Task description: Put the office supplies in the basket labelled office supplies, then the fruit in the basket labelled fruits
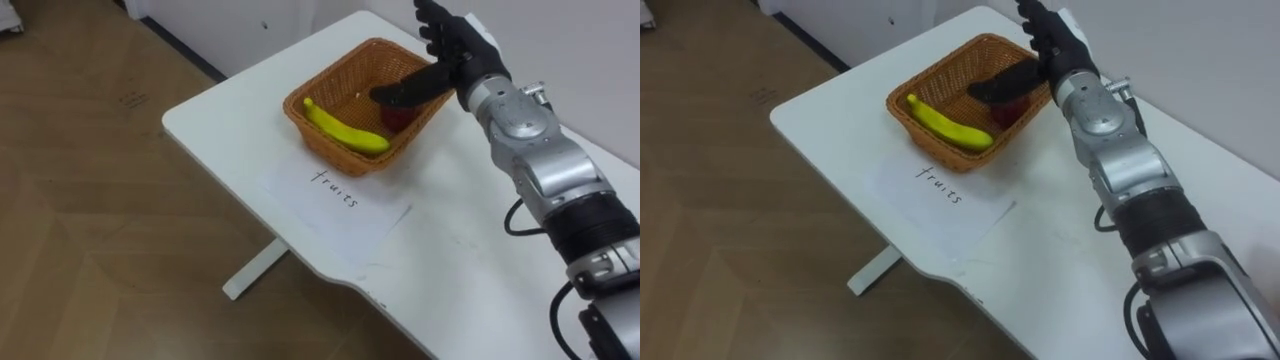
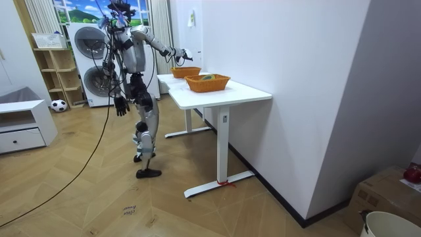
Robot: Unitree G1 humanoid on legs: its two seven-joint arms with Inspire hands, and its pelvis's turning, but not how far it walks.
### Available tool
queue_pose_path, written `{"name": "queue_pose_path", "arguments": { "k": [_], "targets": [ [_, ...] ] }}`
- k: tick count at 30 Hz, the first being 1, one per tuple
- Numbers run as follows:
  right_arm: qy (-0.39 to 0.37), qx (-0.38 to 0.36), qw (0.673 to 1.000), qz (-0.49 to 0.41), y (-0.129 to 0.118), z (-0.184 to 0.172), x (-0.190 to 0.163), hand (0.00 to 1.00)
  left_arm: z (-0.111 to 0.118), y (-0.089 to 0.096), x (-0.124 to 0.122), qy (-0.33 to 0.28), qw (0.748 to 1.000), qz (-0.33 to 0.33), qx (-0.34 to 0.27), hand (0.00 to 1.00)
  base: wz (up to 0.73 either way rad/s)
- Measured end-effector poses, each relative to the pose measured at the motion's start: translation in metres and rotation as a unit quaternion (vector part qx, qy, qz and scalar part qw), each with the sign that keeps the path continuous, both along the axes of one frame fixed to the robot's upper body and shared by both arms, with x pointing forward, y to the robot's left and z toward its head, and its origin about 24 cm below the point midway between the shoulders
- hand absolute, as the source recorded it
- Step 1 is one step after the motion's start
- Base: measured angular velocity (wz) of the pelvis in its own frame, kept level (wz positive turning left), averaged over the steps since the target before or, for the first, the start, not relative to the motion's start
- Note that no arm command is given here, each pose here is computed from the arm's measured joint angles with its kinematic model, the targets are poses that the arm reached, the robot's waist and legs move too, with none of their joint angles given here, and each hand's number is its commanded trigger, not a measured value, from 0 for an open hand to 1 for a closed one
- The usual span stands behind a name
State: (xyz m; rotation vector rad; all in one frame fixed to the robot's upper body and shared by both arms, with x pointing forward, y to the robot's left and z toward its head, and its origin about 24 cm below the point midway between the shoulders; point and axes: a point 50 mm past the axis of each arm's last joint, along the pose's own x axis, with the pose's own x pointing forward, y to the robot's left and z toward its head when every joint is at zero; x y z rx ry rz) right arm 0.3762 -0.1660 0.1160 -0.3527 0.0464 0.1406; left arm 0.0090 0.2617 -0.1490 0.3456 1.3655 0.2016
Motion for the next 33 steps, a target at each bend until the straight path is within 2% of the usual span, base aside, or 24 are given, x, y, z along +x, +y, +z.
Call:
{"name": "queue_pose_path", "arguments": {
  "k": [17, 20, 25, 30, 33],
  "targets": [
    [-0.032, 0.009, 0.999, -0.029, -0.014, 0.016, 0.002, 0.0, -0.001, -0.003, 0.001, -0.006, 1.0, 0.012, -0.012, 0.0, -0.02],
    [-0.063, 0.021, 0.997, -0.025, -0.014, 0.031, 0.001, 0.0, 0.0, -0.002, 0.002, -0.008, 1.0, 0.015, -0.012, 0.0, -0.06],
    [-0.102, 0.012, 0.993, -0.056, -0.037, 0.053, -0.002, 0.0, 0.0, -0.002, 0.015, -0.023, 1.0, 0.011, -0.016, 0.0, -0.02],
    [-0.159, 0.026, 0.985, -0.069, -0.04, 0.079, -0.008, 0.0, -0.001, -0.001, 0.019, -0.027, 0.999, 0.012, -0.017, 0.0, -0.14],
    [-0.188, 0.043, 0.977, -0.096, -0.053, 0.093, -0.012, 0.0, -0.001, -0.002, 0.021, -0.029, 0.999, 0.01, -0.019, 0.0, -0.12]
  ]
}}
